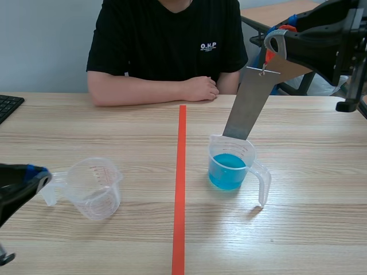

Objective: Do the redox reaction experiment.
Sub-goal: 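Point at the plate with the left hand, then lower the plate into the blue solution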

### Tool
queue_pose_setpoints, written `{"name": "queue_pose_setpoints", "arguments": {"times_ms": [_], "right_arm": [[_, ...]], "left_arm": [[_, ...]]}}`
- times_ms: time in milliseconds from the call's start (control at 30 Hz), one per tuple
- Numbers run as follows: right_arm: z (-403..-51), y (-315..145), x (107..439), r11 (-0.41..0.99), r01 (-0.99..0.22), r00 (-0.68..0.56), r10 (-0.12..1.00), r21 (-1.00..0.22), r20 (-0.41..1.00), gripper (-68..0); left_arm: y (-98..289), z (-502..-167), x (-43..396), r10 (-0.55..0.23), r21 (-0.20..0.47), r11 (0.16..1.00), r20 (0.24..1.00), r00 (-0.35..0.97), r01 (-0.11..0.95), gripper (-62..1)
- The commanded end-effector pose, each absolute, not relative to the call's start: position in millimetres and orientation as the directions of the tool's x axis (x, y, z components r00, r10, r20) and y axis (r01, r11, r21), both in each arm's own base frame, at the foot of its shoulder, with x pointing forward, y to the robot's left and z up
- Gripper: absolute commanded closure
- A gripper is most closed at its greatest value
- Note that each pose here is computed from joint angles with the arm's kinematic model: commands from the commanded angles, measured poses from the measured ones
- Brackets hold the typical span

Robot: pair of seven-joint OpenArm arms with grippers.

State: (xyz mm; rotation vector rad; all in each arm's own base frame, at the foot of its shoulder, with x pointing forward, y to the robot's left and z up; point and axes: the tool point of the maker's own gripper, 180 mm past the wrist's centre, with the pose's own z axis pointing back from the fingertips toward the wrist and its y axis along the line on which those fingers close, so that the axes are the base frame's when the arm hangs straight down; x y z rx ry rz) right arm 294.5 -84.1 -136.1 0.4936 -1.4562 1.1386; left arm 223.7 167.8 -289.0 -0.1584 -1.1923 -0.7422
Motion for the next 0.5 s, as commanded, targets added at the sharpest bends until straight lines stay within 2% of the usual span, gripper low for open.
{"name": "queue_pose_setpoints", "arguments": {"times_ms": [0,233,467], "right_arm": [[-123.6,-85.2,297.5,0.453,-0.809,-0.276,0.272,-0.376,0.922,-1.5],[-132.8,-84.5,299.9,0.443,-0.794,-0.295,0.318,-0.416,0.901,-1.6],[-150.5,-87.1,309.4,0.475,-0.774,-0.281,0.334,-0.418,0.900,-1.5]], "left_arm": [[171.8,-288.0,215.8,-0.383,0.220,0.798,0.904,0.191,0.560,-4.9],[214.7,-301.8,176.0,-0.347,0.194,0.887,0.878,0.329,0.418,-4.9],[225.0,-324.5,128.4,-0.265,0.124,0.943,0.839,0.474,0.307,-4.9]]}}
